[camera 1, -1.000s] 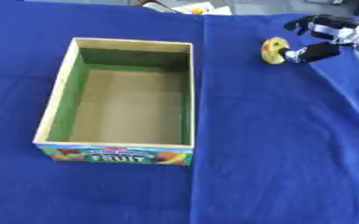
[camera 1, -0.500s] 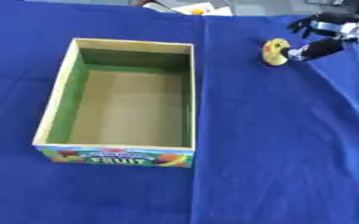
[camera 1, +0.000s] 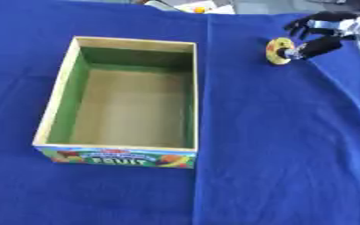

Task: Pick up objects on the table and place them in the box.

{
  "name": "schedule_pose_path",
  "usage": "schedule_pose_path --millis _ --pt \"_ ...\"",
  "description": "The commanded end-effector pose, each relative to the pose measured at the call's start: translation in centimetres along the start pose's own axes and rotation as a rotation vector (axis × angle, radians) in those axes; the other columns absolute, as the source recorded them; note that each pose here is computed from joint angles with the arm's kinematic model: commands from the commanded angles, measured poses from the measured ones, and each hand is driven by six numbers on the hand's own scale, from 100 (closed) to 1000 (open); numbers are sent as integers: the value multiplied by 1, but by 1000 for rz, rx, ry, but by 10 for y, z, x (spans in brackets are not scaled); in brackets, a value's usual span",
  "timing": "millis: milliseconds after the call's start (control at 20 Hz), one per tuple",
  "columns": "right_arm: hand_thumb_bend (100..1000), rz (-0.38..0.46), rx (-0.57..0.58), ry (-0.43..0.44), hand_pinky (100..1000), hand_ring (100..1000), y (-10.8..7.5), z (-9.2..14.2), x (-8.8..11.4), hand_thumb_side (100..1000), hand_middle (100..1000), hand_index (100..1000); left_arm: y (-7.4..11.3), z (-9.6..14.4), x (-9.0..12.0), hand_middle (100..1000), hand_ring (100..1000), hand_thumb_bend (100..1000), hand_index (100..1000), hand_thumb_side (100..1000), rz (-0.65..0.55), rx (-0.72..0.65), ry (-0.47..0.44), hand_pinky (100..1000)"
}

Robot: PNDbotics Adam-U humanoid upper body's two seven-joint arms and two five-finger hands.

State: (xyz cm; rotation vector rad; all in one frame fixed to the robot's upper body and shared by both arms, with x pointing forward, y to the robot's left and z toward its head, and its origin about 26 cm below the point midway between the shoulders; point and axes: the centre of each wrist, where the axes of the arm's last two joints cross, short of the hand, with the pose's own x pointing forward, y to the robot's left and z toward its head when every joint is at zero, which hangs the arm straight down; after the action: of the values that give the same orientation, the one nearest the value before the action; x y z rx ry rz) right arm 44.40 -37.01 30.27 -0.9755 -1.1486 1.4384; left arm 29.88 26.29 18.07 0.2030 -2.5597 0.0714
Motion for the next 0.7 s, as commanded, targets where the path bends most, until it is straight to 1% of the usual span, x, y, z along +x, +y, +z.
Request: schedule_pose_path --millis 50,200,400,450,500,650,700 --pt "291 28 -17 16 929 861 -11 6 -2 728 866 1000 0 -5 5 848 823 100 817 1000 -4 -10 -29 578" --pt "279 35 -11 34 924 859 -6 3 -2 727 856 1000 0 -5 5 848 823 100 817 1000 -2 -10 -28 578" --pt "222 32 -22 53 905 842 0 -1 -3 706 808 1000 -1 -5 5 849 822 100 816 1000 -1 -10 -27 578" --pt "193 32 -30 52 895 832 1 -1 -2 686 774 984 -1 -5 5 849 822 100 816 1000 0 -10 -27 578" --pt "180 33 -40 50 890 827 1 -1 -2 673 759 970 -1 -5 5 849 822 100 816 1000 0 -10 -26 578" --pt "100 39 -71 37 864 800 0 -1 2 559 687 886 -1 -5 5 849 822 100 815 1000 0 -11 -25 578" --pt "100 38 -83 30 853 786 0 -1 3 514 650 846 -1 -4 5 849 822 100 815 1000 0 -11 -25 578"
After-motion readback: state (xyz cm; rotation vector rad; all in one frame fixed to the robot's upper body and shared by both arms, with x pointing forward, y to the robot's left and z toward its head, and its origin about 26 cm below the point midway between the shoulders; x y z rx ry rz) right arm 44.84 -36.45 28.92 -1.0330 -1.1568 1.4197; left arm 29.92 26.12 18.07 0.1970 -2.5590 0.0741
